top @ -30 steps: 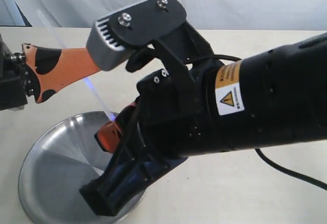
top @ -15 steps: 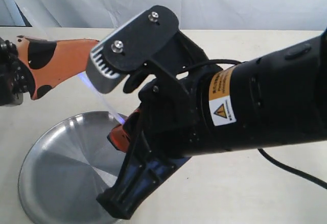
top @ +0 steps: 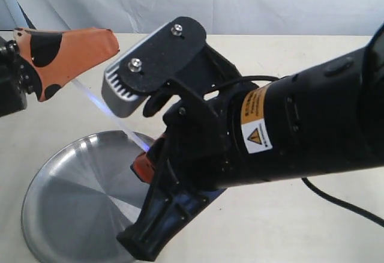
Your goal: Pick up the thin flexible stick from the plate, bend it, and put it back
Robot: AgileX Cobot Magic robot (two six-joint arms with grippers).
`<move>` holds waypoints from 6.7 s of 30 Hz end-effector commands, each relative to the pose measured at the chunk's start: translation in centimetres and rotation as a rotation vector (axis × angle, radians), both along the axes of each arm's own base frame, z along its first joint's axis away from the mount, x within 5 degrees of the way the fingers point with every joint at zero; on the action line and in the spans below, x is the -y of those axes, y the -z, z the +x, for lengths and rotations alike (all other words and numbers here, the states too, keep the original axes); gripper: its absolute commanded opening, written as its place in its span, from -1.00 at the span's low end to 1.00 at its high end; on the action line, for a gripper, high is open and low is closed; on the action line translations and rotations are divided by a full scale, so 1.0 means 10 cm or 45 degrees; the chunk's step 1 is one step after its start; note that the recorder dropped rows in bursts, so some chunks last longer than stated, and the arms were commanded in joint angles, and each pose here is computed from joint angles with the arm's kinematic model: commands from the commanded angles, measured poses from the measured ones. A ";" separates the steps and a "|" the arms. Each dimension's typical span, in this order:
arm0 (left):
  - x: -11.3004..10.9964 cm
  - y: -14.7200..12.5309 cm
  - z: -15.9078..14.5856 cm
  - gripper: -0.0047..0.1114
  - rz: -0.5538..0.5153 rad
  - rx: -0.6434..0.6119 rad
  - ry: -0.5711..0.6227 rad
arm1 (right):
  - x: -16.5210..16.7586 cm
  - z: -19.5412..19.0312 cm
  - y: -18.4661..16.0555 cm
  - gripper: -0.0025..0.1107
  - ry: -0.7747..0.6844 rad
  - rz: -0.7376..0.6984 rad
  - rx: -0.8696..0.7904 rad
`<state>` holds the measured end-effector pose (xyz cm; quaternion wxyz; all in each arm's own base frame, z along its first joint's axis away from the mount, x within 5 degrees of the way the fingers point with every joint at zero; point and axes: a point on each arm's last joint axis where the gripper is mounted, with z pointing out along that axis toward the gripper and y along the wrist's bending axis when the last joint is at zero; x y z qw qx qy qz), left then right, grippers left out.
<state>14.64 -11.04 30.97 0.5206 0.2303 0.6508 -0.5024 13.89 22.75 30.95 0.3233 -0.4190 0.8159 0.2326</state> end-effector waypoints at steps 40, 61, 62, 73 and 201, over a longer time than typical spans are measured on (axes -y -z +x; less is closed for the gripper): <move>-0.11 0.19 0.15 -0.92 0.325 0.028 -0.233 | 0.44 -0.17 -0.39 -0.97 0.126 0.035 0.113; -0.03 -0.09 0.01 -0.02 -0.086 0.090 -0.044 | 0.27 0.07 -0.02 -0.97 0.153 -0.271 0.140; -0.04 -0.10 0.00 0.03 -0.094 0.093 -0.049 | 0.26 0.09 0.00 -0.97 0.159 -0.284 0.147; -0.15 -0.38 -0.29 -0.43 -0.047 0.323 -0.139 | -0.04 0.31 0.44 -0.97 0.120 -0.409 0.127; -1.08 0.54 -1.00 -0.92 0.420 0.532 -1.401 | 1.19 -0.02 -0.31 -0.96 0.953 0.271 0.006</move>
